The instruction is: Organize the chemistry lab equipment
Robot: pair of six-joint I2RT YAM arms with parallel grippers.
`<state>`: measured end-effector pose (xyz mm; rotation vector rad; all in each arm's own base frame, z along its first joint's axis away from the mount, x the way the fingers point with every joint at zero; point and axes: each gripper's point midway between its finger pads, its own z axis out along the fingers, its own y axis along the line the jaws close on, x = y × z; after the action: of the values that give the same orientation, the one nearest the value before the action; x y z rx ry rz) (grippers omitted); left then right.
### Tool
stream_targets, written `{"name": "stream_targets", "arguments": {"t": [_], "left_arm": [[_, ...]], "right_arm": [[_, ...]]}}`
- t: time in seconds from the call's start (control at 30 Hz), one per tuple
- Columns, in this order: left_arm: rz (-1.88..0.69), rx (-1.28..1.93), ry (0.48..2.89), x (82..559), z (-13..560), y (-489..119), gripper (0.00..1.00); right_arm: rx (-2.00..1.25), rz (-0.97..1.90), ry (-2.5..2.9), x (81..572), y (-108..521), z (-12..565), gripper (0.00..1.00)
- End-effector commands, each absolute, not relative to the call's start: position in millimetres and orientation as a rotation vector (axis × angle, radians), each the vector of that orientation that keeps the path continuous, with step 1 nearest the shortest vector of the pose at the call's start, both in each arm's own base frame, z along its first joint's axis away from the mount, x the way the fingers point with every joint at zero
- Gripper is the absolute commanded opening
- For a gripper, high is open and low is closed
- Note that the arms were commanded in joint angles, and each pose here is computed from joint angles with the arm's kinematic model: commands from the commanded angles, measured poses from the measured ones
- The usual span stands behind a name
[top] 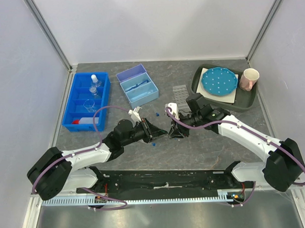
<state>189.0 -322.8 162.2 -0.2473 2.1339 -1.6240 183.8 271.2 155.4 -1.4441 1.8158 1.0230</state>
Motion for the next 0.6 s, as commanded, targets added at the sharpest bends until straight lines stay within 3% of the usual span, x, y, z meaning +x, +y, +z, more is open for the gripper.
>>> {"name": "stream_targets", "arguments": {"t": [0.0,0.1,0.2,0.23,0.33,0.4,0.57], "left_arm": [[-1.716,-0.194,1.969,189.2,198.5,-325.0,0.02],[-1.741,-0.204,1.924,188.7,204.3,-322.3,0.02],[-1.742,-0.221,1.89,189.5,206.3,-317.8,0.02],[-1.746,-0.228,1.87,188.9,207.9,-314.7,0.02],[-1.769,-0.275,1.785,191.1,217.9,-306.0,0.02],[-1.78,-0.325,1.738,194.5,224.0,-300.4,0.02],[-1.848,-0.385,1.589,196.3,249.5,-288.0,0.02]], "right_arm": [[-1.463,1.017,1.77,185.3,270.6,162.7,0.31],[-1.428,1.04,1.763,189.8,265.2,171.5,0.38],[-1.392,1.077,1.725,191.4,258.6,184.8,0.56],[-1.378,1.103,1.707,191.3,255.6,190.7,0.71],[-1.332,1.157,1.672,192.5,247.9,205.3,0.92],[-1.327,1.236,1.611,186.1,247.0,220.2,0.97],[-1.311,1.333,1.548,185.1,252.8,244.6,0.98]]}}
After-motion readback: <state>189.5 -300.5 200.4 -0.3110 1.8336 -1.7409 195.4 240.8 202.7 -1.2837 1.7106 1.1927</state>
